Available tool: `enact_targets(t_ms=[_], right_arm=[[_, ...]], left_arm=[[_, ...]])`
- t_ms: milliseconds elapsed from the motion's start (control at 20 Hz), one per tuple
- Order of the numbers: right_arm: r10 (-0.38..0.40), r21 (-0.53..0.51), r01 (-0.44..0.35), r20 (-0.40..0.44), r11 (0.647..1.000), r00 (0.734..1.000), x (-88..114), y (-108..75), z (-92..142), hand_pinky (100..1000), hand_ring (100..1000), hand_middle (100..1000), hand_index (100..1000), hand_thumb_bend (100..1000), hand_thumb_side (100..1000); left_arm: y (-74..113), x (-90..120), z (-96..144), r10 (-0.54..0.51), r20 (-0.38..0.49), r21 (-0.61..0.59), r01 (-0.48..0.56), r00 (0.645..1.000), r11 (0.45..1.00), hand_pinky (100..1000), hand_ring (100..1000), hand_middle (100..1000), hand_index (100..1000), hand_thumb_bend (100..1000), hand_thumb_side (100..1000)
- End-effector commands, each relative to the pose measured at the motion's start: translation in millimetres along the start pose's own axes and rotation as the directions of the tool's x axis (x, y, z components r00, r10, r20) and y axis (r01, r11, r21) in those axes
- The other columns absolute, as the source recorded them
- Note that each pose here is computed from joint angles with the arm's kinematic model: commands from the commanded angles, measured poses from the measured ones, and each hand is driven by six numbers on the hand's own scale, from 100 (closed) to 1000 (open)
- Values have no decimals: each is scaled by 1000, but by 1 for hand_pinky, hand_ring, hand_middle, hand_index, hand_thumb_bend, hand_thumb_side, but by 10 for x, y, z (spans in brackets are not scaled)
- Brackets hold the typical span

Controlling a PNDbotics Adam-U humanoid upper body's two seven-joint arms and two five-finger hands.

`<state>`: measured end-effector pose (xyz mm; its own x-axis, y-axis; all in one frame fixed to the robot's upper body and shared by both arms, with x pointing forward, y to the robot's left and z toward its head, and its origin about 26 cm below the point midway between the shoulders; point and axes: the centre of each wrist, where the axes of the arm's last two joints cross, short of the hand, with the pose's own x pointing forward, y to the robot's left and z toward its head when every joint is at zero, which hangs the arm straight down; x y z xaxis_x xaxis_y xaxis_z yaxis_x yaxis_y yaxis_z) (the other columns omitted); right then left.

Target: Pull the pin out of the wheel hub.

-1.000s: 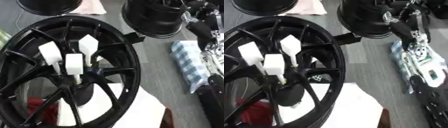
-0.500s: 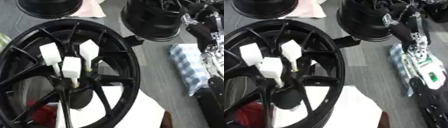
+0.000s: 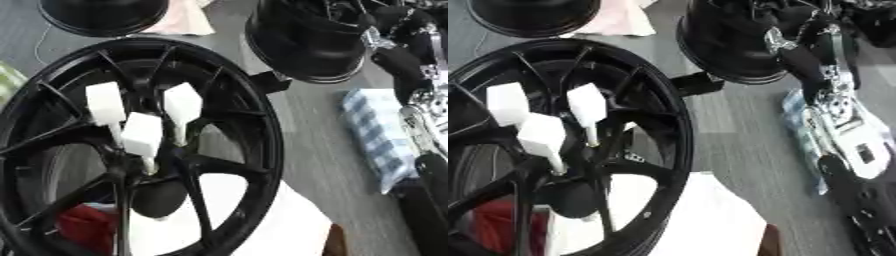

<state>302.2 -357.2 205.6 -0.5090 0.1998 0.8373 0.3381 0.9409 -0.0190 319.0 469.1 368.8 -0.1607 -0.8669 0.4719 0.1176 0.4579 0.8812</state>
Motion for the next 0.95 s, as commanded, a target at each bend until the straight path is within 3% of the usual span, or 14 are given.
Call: enact_targets(t_ms=[50, 250, 450, 600, 750, 950], right_arm=[[9, 6, -9, 37, 1000, 999, 106, -20, -50, 644, 581, 471, 599, 331, 144], [9, 7, -9, 39, 1000, 999, 112, -19, -52, 644, 582, 471, 599, 336, 140], [12, 8, -12, 47, 1000, 999, 131, -21, -58, 645, 582, 472, 599, 348, 131], [18, 11, -19, 60, 1000, 998, 159, -22, -58, 645, 582, 472, 600, 358, 123], [26, 7, -27, 75, 1000, 997, 190, -26, -58, 646, 583, 473, 601, 366, 116], [34, -2, -34, 99, 999, 994, 242, -23, -61, 646, 583, 473, 601, 381, 110]], left_arm=[[196, 143, 105, -57, 13, 47, 56, 998, 997, 952, 838, 748, 882, 130, 634], [244, 251, 118, 9, 69, 120, -18, 998, 993, 909, 756, 648, 827, 100, 714], [254, 445, 152, 34, 213, 202, -78, 977, 976, 874, 678, 570, 776, 100, 725], [246, 547, 218, 48, 335, 266, -144, 941, 953, 874, 676, 571, 774, 100, 722], [129, 562, 295, 72, 410, 292, -206, 909, 934, 870, 672, 567, 770, 100, 711], [-201, 540, 306, 161, 463, 260, -308, 871, 915, 868, 666, 561, 764, 100, 715]])
